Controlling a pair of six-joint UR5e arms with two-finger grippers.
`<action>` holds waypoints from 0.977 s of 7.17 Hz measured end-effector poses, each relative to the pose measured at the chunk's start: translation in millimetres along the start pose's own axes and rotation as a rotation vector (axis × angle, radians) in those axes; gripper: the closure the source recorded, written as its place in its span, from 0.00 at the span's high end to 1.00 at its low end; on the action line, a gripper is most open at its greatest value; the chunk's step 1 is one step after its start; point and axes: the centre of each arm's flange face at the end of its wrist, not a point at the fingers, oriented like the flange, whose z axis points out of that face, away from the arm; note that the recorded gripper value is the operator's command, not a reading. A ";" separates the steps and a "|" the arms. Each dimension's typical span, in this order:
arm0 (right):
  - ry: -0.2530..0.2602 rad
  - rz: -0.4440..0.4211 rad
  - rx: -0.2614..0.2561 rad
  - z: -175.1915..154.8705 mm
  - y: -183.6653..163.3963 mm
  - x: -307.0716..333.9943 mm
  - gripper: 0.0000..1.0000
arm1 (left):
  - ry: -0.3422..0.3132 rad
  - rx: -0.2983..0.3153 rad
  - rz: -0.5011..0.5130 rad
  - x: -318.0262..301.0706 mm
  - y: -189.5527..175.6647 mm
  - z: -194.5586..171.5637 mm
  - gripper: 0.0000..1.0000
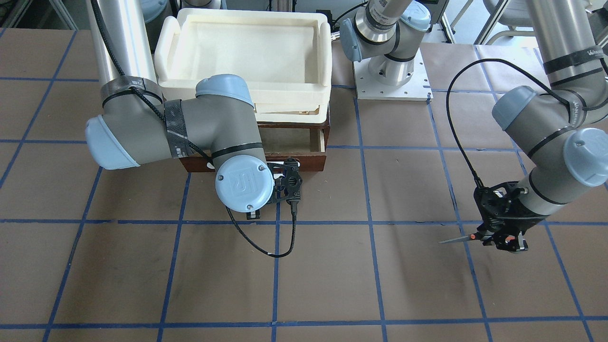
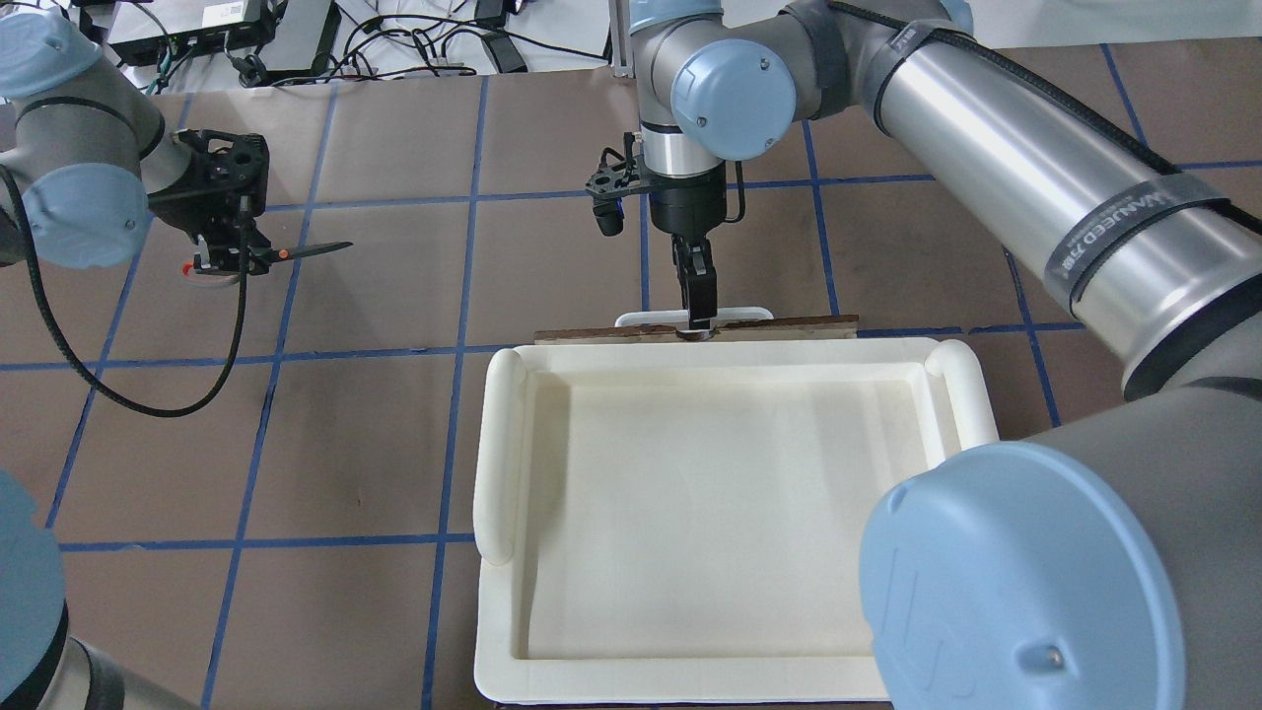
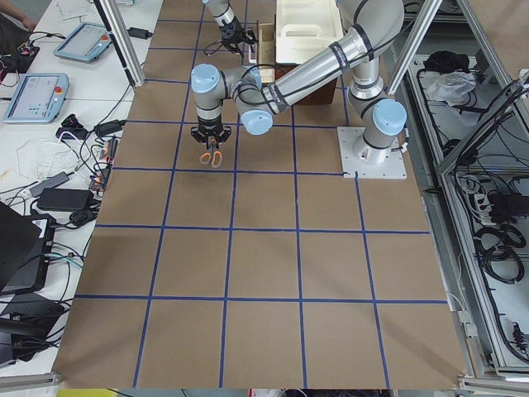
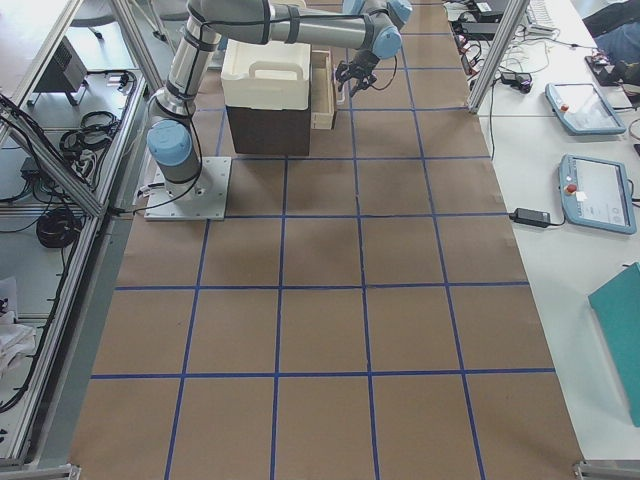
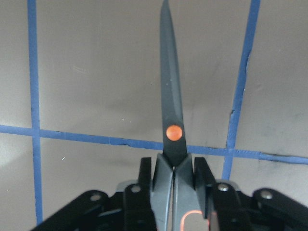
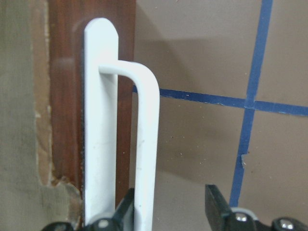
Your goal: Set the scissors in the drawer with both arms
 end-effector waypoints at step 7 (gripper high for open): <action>0.126 -0.015 0.025 -15.1 10.8 46.7 0.54 | 0.018 0.025 -0.132 2.7 -54.4 -57.8 0.00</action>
